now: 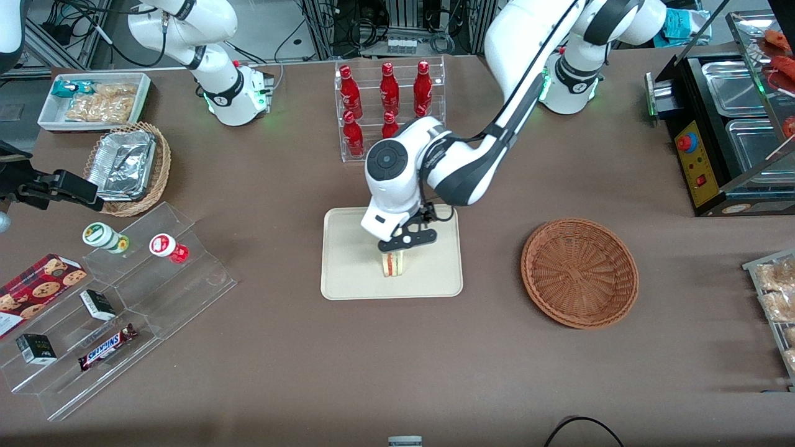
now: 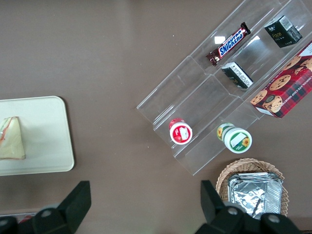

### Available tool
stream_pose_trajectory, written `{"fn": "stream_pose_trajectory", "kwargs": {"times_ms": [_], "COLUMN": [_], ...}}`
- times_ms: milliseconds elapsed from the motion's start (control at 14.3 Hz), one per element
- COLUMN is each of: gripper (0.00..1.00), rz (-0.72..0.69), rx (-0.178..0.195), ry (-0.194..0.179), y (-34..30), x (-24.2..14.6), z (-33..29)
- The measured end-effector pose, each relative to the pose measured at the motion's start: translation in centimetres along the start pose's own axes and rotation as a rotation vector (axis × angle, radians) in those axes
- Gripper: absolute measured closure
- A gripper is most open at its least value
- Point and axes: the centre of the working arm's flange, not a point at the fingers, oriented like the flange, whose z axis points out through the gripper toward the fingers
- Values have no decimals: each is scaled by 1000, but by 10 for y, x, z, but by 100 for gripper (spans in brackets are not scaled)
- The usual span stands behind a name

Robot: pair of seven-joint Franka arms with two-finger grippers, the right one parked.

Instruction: Place sandwich from basket to tray

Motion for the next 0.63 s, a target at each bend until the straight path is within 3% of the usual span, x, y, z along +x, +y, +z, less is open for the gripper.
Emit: {"fn": "stream_pose_trajectory", "kwargs": {"times_ms": [420,630], "gripper": [0,0], "rz": [-20,37], "rx": [49,31], "ry": [-44,-79], "y": [-101,-160], "x": [62,83], "z": [-9,-22]}}
